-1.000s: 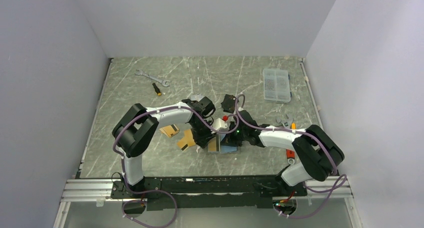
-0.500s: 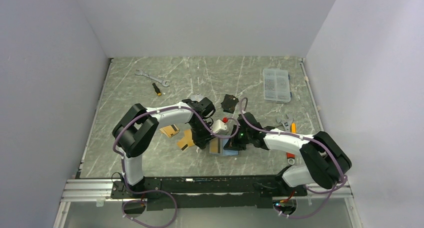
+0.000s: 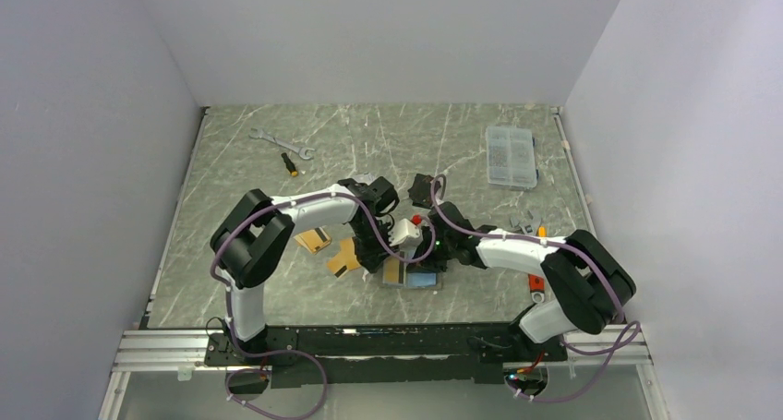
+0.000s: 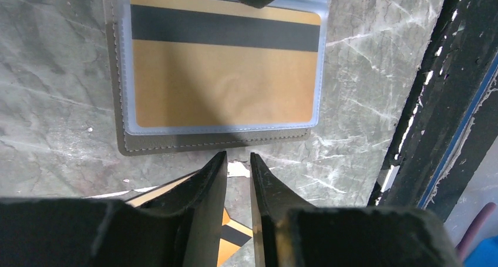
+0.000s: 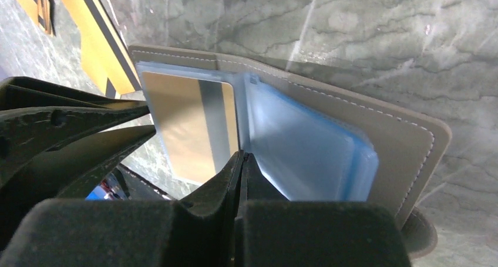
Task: Put the credit cards into the card holder
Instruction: Insert the credit card into the card holder.
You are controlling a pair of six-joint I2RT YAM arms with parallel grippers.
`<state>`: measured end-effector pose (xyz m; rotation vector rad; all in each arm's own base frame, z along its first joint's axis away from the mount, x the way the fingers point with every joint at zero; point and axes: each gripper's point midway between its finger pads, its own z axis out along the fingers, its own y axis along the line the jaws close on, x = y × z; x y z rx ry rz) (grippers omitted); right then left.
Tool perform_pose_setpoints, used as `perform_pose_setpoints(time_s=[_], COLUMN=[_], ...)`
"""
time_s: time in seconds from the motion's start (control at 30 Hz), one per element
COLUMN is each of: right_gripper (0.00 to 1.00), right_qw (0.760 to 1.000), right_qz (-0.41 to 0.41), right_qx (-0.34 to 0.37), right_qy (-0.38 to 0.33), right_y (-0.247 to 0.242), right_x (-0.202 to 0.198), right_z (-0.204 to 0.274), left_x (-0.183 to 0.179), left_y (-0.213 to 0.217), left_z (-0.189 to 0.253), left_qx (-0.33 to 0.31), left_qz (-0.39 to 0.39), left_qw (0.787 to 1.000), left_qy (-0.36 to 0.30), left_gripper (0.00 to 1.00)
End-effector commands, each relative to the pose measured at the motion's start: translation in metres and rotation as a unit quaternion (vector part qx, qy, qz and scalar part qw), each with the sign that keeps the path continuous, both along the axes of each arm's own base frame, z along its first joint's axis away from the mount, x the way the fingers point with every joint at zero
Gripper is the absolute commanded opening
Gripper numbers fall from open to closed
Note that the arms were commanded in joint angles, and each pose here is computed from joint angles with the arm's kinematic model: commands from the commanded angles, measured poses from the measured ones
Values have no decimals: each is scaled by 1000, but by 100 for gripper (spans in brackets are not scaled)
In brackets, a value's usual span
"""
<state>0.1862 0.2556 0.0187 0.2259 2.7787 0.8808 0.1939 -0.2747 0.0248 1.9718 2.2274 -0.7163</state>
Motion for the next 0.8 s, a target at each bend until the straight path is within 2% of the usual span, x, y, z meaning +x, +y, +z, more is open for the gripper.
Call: perform_pose_setpoints(time_s=[0.0, 0.2, 0.33, 0.47, 0.63, 0.67, 0.7, 0.77], right_gripper=[0, 0, 1, 15, 26, 28, 31, 35], right_qw=[999, 999, 999, 998, 997, 996, 996, 994], right_qz=[5, 8, -2, -13, -15, -15, -16, -15], right_qx=[21, 32, 18, 16, 20, 20, 20, 23], right_qy=[-27, -31, -36, -53, -76, -82, -88, -107], right_y=[15, 17, -1, -15, -20, -21, -21, -21], right_x=[13, 11, 10, 16, 35, 41, 46, 60], right_z=[18, 26, 30, 43, 63, 67, 71, 82], left_x=[7, 4, 8, 23, 49, 54, 60, 75], left_y=[-9, -8, 3, 19, 35, 36, 39, 46], left_z=[3, 4, 18, 47, 100, 113, 127, 159], left_qx=[-10, -13, -20, -35, -60, -65, -69, -80], left_qz=[-6, -6, 10, 40, 67, 69, 73, 88], left_qw=[1000, 1000, 1000, 999, 994, 992, 990, 982], left_qy=[-4, 3, 5, 0, -64, -80, -100, -150], left_gripper=[27, 27, 28, 37, 49, 87, 98, 99])
